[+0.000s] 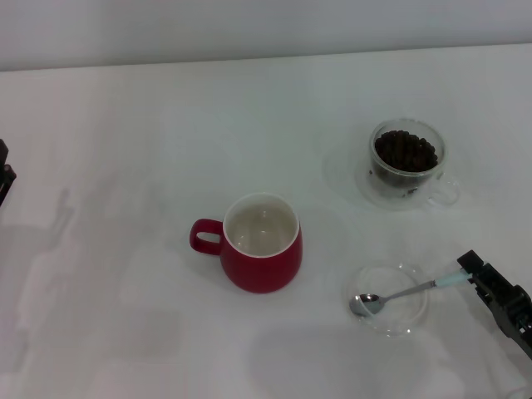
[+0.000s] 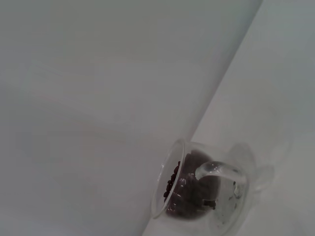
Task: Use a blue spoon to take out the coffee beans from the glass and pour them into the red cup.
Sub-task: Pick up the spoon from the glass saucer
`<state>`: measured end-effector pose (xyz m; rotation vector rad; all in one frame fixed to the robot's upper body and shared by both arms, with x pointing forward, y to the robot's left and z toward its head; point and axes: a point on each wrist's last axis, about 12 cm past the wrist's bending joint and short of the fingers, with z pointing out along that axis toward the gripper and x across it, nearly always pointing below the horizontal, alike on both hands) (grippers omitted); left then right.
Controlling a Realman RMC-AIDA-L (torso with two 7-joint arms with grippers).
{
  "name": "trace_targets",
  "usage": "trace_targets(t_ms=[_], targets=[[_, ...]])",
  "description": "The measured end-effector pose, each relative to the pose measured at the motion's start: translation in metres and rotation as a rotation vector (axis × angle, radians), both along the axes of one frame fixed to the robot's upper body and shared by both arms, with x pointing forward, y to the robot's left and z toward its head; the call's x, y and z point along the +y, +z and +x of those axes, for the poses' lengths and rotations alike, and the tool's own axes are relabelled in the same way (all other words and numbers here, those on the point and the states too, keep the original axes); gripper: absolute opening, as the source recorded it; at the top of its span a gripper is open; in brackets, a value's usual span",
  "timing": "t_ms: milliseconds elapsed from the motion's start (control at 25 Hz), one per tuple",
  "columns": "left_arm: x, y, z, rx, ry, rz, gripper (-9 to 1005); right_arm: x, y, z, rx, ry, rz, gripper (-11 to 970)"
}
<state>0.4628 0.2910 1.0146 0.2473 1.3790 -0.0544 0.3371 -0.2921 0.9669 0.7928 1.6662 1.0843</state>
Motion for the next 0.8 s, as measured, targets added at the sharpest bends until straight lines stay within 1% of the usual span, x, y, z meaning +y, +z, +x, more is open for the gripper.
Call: trace_targets(t_ms=[400, 600, 800], targets=[[-0.0001, -0.0012, -0.0022, 0.005, 0.001, -0.003, 850, 0.0014, -0.0001, 0.0006, -0.004, 0.010, -0.015, 316], [0.0000, -0.0016, -0.0024, 0.008, 0.001, -0.002, 850, 0.0037, 0.0002, 0.0035, -0.008, 0.020, -0.020, 317], [0.0005, -0.0024, -0.0027, 0.014, 0.005, -0.001, 851, 0.0040, -0.0002, 0.0048, -0.004, 0.019, -0.019, 259]])
